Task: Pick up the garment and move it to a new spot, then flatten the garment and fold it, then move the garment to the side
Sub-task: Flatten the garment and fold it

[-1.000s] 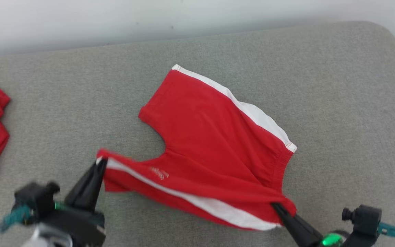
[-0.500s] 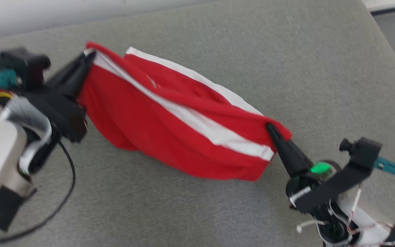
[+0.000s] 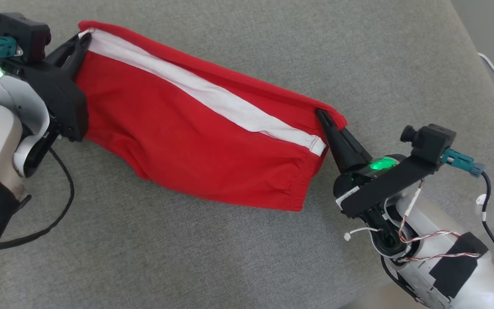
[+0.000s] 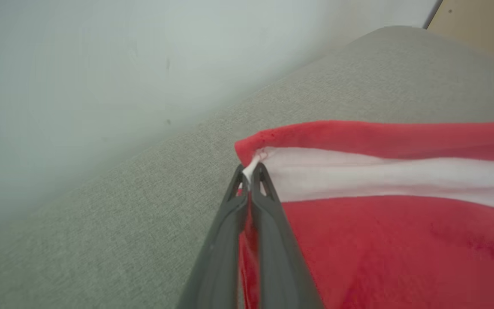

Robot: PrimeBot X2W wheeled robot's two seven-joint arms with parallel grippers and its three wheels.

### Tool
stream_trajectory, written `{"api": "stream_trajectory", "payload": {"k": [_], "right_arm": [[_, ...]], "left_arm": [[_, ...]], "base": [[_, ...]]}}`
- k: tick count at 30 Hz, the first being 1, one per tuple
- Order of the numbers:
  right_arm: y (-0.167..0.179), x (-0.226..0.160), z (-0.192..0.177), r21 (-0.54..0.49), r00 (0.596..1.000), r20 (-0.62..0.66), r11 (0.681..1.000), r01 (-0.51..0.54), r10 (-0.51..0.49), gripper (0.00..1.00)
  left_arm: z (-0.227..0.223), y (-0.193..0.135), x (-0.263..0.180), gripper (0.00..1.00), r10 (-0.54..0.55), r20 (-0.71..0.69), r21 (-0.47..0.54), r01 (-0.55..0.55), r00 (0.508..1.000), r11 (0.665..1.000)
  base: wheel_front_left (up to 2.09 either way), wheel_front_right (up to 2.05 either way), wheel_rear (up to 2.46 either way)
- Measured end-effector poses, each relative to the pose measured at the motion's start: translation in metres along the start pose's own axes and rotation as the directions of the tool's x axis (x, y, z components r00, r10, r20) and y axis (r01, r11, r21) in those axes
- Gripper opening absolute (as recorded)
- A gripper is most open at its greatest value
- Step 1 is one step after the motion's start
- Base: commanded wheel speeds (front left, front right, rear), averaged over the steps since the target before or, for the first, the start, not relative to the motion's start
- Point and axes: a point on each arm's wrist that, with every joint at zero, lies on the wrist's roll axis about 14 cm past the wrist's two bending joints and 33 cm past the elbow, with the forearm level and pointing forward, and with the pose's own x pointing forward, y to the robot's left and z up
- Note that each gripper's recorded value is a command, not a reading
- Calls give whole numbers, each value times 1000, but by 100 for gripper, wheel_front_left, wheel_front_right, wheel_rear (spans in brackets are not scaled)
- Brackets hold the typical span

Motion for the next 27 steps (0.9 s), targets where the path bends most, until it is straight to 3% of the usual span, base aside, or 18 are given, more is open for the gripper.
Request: {"api": "stream_trajectory", "payload": {"k": [4,5,6,7,12,21,27], "right_arm": [[-4,4,-4,-21,1000,-16,1000,9,-9,0],[-5,4,-4,-31,1000,-17,999,11,-12,11],[-6,5,-3,-42,1000,-15,999,12,-13,54],[-6,6,-2,-48,1000,-13,999,11,-11,100],[-1,2,1,-67,1000,-5,998,-8,8,100],[-4,-41,8,-99,1000,8,995,-3,3,100],[-7,-68,34,-110,993,118,993,31,-18,100]], "left_arm": [[-14,0,6,0,-5,-20,-10,4,1000,1000],[-14,0,6,0,-4,-16,-11,4,1000,1000],[-11,1,5,58,-1,-2,-9,1,1000,1000],[-7,2,4,98,2,15,-7,-2,1000,1000],[9,-2,-4,100,10,70,-2,-9,997,1000],[44,1,-36,100,60,194,-21,-57,979,998],[63,12,-69,100,134,263,-38,-129,955,991]], "base": [[0,0,0],[0,0,0],[0,0,0],[0,0,0],[0,0,0],[0,0,0],[0,0,0]]}}
